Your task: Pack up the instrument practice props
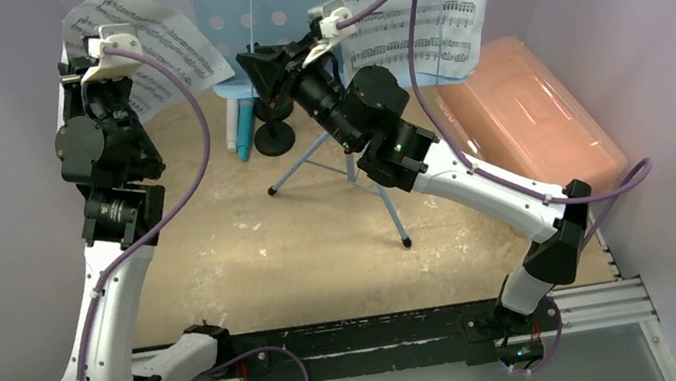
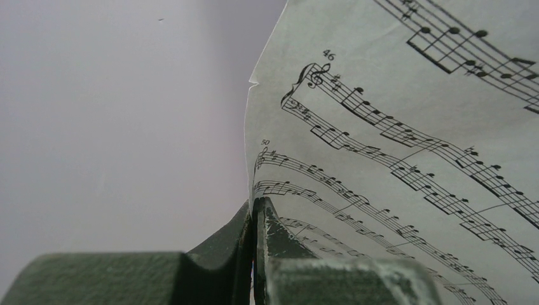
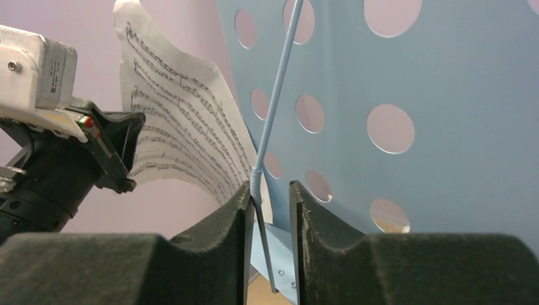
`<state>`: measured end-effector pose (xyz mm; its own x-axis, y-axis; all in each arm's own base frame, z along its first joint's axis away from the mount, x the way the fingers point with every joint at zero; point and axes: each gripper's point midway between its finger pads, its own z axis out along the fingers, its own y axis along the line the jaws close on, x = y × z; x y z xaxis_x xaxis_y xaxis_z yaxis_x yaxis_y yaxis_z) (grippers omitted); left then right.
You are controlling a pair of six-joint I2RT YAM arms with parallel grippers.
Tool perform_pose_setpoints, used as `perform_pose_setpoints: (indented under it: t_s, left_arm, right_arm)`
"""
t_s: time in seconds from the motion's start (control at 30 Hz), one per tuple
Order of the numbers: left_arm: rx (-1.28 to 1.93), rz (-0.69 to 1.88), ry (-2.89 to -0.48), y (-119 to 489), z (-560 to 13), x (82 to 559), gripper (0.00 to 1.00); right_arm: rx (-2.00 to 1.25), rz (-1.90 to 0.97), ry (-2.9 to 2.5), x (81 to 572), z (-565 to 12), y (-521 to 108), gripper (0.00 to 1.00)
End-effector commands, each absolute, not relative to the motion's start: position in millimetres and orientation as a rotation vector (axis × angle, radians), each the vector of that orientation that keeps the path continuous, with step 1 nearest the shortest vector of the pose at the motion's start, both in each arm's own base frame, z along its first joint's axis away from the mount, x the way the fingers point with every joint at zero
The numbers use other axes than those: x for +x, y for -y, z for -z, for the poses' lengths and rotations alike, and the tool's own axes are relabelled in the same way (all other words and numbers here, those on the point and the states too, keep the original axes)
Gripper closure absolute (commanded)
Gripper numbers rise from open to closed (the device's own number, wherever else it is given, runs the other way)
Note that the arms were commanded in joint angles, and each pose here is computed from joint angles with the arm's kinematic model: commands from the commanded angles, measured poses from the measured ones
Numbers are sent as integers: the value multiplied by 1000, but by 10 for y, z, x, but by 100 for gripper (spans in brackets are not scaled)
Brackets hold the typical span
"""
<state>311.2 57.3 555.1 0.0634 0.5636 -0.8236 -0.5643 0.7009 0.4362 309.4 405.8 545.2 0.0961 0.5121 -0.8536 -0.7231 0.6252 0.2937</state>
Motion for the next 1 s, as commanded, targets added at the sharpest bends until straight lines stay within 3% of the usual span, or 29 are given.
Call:
perform_pose_setpoints:
  t_s: [0.0,0.43,0.6,0.7,0.97]
  left_arm:
    - [8,-898,-1236,-610,-5567,3095,100]
    - [16,-975,-1269,-673,-5464,3112,100]
    - [-79,-959,-1305,-730,-5370,3145,100]
    - [-122,-929,-1338,-736,-5287,3183,100]
    - [-186,-817,-1528,-666,-4596,3357,100]
  right_arm:
    - [-162,-936,-1083,2976,-5743,-3771,68]
    - [-366,-926,-982,2423,-5615,-3394,34]
    - [-500,-919,-948,2101,-5252,-3206,18]
    - [-537,-921,-966,1979,-4932,-3092,3]
    - [-555,-936,-1086,1832,-4141,-2871,2]
